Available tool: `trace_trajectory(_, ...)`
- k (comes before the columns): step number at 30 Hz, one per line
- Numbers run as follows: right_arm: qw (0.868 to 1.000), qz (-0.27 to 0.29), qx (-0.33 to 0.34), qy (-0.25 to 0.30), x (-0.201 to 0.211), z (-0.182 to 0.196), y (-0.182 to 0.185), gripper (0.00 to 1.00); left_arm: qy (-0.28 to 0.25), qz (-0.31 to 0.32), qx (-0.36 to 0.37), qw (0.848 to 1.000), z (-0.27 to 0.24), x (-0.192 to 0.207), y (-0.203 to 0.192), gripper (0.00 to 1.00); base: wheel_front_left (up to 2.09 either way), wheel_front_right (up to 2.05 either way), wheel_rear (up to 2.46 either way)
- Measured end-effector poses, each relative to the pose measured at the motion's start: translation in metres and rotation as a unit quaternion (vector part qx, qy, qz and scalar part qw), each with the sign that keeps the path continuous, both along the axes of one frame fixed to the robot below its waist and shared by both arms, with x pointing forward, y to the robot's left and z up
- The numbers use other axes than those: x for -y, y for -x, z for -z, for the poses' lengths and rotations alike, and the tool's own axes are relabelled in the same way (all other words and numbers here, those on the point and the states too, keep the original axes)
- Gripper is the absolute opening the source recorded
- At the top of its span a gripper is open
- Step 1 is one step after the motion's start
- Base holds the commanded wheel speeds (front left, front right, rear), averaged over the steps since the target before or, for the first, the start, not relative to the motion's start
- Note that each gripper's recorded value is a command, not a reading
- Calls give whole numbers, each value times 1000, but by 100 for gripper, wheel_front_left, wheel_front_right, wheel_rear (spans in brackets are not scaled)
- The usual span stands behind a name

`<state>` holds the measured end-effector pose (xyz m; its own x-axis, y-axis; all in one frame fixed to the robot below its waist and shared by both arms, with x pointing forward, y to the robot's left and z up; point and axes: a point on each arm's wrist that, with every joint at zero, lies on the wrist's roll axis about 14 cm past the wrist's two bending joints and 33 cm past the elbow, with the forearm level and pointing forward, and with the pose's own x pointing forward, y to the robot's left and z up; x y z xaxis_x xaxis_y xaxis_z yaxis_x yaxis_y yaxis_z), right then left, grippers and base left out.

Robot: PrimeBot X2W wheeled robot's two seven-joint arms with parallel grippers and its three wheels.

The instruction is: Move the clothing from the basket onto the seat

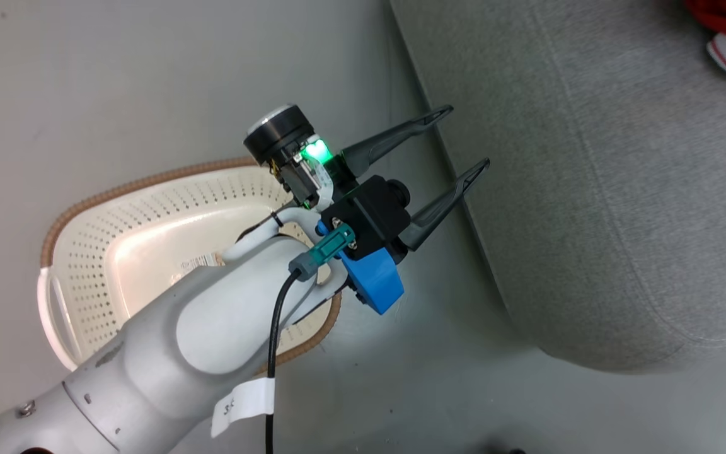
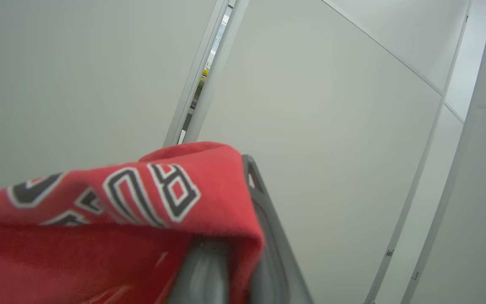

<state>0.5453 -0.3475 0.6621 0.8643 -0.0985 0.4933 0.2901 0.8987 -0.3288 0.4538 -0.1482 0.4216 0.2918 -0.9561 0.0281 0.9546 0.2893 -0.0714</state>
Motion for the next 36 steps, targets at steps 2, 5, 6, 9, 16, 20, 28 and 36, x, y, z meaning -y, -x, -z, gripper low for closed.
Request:
trace_trajectory(2,1000,22,12,12,17,-8,-4,0,-2,0,-4,1000,9,-1,-5,100,0,0,0)
trace_trajectory(5,998,56,14,24,41,-8,-8,0,-3,-1,-9,1000,22,-3,-12,100,0,0,0)
trace_trajectory(6,997,68,9,24,51,-3,-9,0,-2,-2,-12,1000,26,-4,-14,100,0,0,0)
trace_trajectory(9,995,102,-20,13,76,22,-11,0,-5,-4,-19,1000,40,-6,-19,100,0,0,0)
trace_trajectory(16,981,164,-97,-21,117,88,-1,0,-8,-5,-35,999,60,-10,-22,100,0,0,0)
trace_trajectory(20,971,190,-136,-48,127,126,9,0,-8,-4,-37,999,63,-9,-22,100,0,0,0)
trace_trajectory(28,949,226,-196,-98,135,185,26,0,-11,-3,-38,999,67,-9,-22,100,0,0,0)
trace_trajectory(36,938,243,-215,-124,132,210,41,28,-14,-3,-38,999,68,-10,-23,100,0,0,0)
